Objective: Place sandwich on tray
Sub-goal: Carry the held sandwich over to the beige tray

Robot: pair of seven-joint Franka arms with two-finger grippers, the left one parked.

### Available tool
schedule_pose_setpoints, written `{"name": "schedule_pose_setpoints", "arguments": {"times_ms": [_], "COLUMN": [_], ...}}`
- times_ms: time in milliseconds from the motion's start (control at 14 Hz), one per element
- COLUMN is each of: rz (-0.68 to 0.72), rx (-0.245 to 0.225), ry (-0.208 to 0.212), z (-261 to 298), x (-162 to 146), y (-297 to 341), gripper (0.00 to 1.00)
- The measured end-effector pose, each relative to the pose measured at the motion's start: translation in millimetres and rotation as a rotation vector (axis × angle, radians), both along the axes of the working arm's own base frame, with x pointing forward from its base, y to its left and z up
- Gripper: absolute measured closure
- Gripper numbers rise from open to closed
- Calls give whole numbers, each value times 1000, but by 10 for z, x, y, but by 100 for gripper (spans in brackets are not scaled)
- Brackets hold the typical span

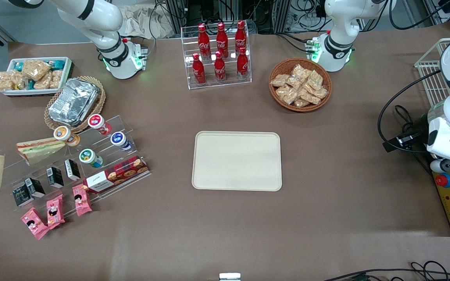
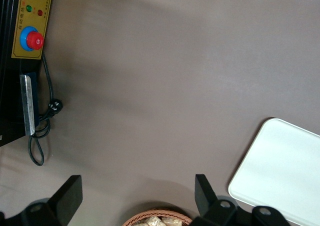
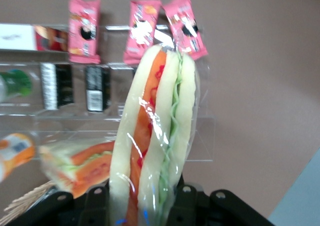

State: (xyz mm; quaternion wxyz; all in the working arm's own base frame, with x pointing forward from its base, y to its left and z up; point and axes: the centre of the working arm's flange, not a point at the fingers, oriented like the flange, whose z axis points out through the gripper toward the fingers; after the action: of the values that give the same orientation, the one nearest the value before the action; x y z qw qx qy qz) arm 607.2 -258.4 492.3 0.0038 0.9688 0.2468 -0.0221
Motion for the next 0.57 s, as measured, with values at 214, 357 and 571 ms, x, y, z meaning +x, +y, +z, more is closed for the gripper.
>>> {"name": "schedule_pose_setpoints", "arguments": {"times_ms": [214,357,571], "rz": [111,219,396], "rx": [15,27,38], "ry": [1,6,13], "z": [356,538,638], "x": [214,335,406], "y": [657,1337,2486], "gripper": [58,58,58]}}
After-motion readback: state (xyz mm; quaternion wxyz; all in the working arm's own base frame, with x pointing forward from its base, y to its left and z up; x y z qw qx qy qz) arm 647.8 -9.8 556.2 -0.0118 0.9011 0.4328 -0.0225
